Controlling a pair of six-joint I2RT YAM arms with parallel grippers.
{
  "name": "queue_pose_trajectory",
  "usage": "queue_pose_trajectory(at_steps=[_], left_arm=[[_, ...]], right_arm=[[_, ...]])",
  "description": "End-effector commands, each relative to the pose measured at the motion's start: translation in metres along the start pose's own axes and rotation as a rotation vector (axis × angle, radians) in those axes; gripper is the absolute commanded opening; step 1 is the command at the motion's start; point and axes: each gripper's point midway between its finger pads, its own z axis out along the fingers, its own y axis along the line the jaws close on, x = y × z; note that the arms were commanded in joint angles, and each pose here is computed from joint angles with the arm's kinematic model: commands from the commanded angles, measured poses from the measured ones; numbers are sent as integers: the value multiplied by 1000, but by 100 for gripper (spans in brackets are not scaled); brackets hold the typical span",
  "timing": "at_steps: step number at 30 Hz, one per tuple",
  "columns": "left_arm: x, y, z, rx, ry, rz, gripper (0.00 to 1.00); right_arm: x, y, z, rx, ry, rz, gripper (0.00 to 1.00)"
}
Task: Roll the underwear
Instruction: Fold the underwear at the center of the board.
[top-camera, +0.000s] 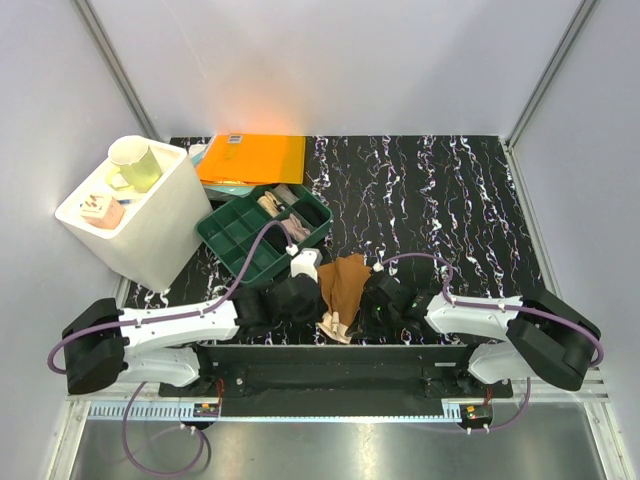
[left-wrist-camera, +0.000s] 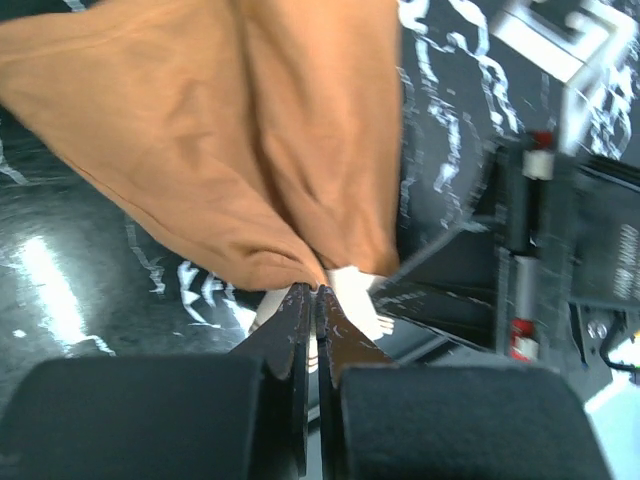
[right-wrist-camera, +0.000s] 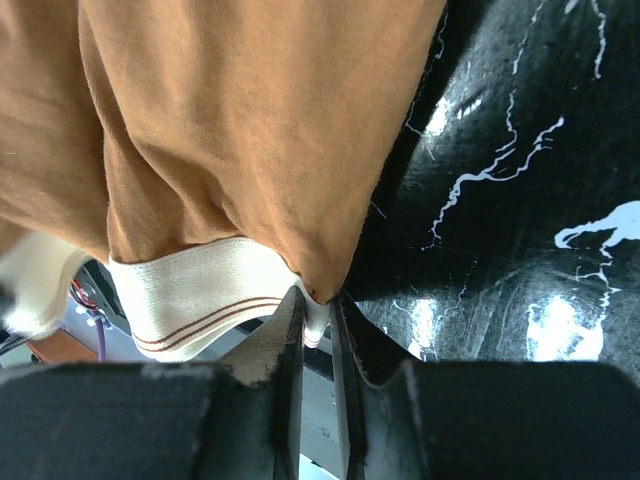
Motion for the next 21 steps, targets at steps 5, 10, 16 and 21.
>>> queue_pose_trajectory(at_steps=[5,10,16,21], left_arm=[[-4,-20,-15,61,23,5,0],[15,-11,-22,56,87,-54,0],[28,2,-22,40,100,-83,0],[32,2,-18,31,120,-80,0]], right_arm=[[-5,-35,-7,172,-57,-9,19],[-9,-36,-13,188,-76,-15,20],[-10,-34,-14,200,-68,-46,26],[-16,-8,-32,162,-76,-92,47]])
